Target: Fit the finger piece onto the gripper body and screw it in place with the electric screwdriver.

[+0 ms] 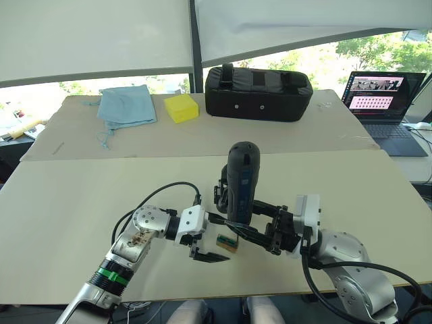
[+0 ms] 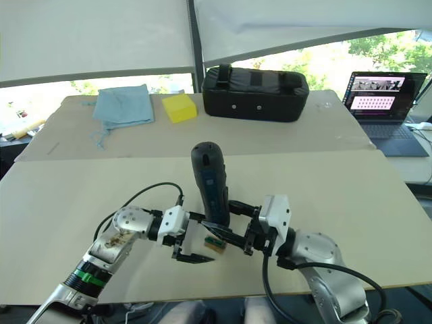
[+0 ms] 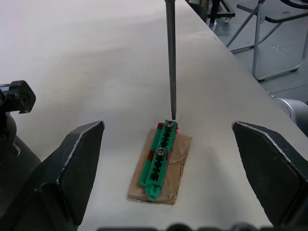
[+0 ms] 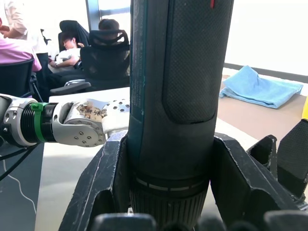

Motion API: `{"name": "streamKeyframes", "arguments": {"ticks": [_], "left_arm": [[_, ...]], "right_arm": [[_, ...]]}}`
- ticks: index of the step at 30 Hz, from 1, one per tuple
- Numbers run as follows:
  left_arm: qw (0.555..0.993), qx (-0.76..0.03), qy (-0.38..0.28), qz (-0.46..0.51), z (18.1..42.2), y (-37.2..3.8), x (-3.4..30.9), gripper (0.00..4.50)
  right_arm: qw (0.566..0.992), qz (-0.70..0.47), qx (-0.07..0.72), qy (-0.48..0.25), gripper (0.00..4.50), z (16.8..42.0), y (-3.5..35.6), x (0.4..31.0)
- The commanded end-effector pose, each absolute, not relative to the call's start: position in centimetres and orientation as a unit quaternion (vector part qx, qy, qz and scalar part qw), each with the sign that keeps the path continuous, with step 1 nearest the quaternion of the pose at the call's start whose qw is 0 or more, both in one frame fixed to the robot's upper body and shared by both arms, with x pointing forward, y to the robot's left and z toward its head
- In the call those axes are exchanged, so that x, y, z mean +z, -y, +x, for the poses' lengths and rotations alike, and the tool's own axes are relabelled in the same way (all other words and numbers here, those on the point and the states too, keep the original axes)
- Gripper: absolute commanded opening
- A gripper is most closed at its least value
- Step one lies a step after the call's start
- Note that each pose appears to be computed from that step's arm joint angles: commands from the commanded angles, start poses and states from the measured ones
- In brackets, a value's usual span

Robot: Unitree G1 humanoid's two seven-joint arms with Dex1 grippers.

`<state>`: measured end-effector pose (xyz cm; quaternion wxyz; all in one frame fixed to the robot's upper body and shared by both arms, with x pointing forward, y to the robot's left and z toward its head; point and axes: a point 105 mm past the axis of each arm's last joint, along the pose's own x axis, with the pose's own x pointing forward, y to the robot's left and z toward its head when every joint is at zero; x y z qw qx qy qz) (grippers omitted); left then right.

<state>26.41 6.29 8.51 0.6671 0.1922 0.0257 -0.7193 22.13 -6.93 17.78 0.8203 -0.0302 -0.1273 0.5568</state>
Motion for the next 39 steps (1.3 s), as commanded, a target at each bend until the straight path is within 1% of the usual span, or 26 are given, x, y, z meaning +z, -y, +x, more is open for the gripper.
{"name": "streamKeyframes", "arguments": {"ticks": [1,9,39], "left_arm": [[0.661,-0.721,-0.020,0.205,26.6,-6.4,8.6,4.50],[0.665,-0.716,-0.029,0.208,27.0,-6.9,7.4,4.50],[0.668,-0.715,-0.020,0.203,26.9,-6.8,7.2,4.50]], "right_arm": [[0.808,-0.032,0.561,0.178,1.92,21.6,6.6,19.7],[0.807,-0.034,0.562,0.178,1.92,21.7,6.7,19.8],[0.809,-0.036,0.564,0.162,1.92,22.0,6.6,19.0]]}}
